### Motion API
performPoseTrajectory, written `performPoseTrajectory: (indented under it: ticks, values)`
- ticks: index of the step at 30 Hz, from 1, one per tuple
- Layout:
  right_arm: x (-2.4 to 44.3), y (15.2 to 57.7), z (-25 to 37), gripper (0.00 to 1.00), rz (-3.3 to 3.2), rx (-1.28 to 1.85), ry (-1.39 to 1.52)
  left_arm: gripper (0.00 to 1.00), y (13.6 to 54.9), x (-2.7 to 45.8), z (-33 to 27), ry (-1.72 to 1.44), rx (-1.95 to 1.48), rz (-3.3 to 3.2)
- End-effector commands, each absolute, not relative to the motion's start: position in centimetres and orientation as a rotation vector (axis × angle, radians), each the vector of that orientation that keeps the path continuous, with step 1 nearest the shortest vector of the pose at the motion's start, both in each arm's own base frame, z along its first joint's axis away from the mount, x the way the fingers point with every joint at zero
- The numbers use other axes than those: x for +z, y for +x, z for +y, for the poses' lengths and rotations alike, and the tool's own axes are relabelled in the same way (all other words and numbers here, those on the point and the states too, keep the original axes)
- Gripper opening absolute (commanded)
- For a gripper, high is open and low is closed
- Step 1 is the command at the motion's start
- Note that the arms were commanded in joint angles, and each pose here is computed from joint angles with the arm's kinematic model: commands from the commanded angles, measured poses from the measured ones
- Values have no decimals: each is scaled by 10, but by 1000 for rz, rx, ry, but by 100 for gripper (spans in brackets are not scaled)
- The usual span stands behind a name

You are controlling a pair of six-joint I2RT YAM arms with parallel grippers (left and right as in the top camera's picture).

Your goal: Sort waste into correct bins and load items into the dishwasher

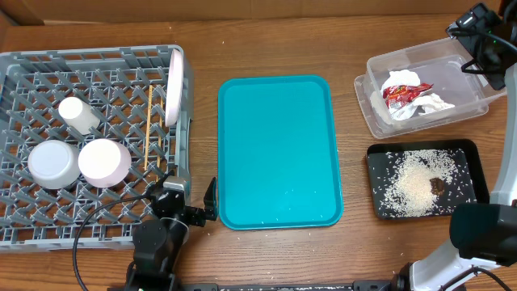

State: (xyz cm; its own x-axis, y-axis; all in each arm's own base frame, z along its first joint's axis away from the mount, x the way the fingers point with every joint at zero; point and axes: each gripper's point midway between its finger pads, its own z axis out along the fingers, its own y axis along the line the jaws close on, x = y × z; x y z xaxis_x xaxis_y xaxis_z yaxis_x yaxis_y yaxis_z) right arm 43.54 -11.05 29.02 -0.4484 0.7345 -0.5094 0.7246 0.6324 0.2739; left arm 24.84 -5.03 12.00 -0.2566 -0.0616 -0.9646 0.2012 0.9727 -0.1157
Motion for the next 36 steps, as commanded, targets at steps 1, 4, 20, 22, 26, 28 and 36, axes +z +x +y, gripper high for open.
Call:
performPoseTrajectory:
  ticks: [1, 4, 20, 22, 26, 28, 36]
  values:
    - [294, 435, -110, 100, 2246, 22, 1126, 100, 249, 130, -48, 106, -227, 1767]
    - [294, 435, -110, 100, 2246, 22, 1126, 100, 248, 133, -47, 101, -221, 1751]
    - [294, 435, -110, 100, 2246, 22, 1126, 100, 243, 157, -40, 76, -201, 1645]
    - [294, 435, -110, 100, 2246, 22, 1126, 100, 243, 157, -39, 73, -198, 1645]
    - [294, 435, -110, 100, 2246, 22, 1126, 100, 243, 157, -39, 73, -198, 1645]
    - [294, 435, -110, 100, 2246, 22, 1126, 100, 243, 157, -39, 74, -198, 1646]
    - [294, 435, -110, 100, 2246, 22, 1126, 100, 243, 157, -39, 74, -198, 1646]
